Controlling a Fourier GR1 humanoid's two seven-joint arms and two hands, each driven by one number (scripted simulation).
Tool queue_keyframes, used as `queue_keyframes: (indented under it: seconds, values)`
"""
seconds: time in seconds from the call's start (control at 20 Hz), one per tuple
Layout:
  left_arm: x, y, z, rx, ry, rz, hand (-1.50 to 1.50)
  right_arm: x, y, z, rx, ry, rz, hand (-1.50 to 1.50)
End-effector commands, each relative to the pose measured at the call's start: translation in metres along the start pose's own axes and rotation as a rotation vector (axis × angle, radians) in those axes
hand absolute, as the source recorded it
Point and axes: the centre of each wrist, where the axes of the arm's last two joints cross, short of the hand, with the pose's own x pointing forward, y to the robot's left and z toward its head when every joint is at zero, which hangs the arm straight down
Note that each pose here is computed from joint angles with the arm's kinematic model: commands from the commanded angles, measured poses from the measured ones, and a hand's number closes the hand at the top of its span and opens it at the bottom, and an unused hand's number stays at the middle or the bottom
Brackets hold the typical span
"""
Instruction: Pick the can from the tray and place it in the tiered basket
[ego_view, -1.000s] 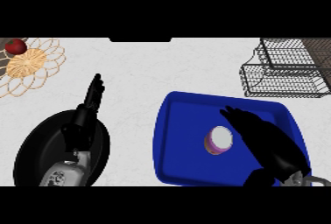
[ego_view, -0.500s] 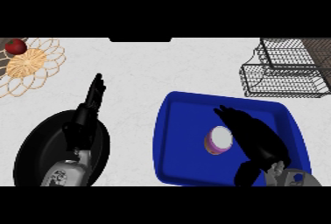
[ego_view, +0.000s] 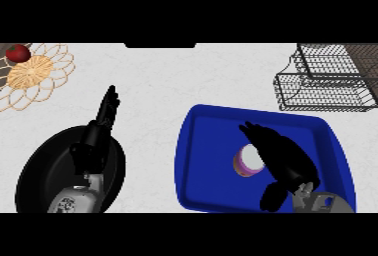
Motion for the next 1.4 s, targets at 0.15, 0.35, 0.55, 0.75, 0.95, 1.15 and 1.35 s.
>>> queue_keyframes:
  seconds: [0.15, 0.35, 0.55, 0.75, 0.95, 1.15, 1.35]
  values:
    - [-0.006, -0.005, 0.017, 0.01, -0.004, 0.012, 0.0, -0.01, 0.02, -0.011, -0.004, -0.004, -0.017, -1.5]
    - [0.003, 0.006, -0.023, 0.0, 0.007, 0.012, 0.0, 0.008, 0.027, -0.003, 0.0, -0.022, -0.041, -1.5]
    - [0.016, 0.011, 0.015, 0.0, -0.009, 0.0, 0.0, -0.007, 0.038, -0.028, -0.06, -0.009, -0.095, -1.5]
    - [0.005, 0.0, 0.015, 0.003, 0.002, 0.012, 0.0, 0.003, 0.048, -0.033, -0.161, -0.04, -0.026, 1.5]
    - [-0.003, 0.016, 0.007, -0.002, -0.01, 0.01, 0.0, -0.027, 0.052, -0.035, -0.224, -0.061, 0.101, 1.5]
    - [-0.001, 0.008, -0.01, 0.017, 0.001, 0.001, 0.0, -0.027, 0.064, -0.048, -0.13, 0.141, 0.193, 1.5]
    - [0.008, -0.003, -0.003, -0.002, -0.008, 0.007, 0.0, -0.046, 0.051, -0.048, -0.009, 0.339, 0.322, 1.5]
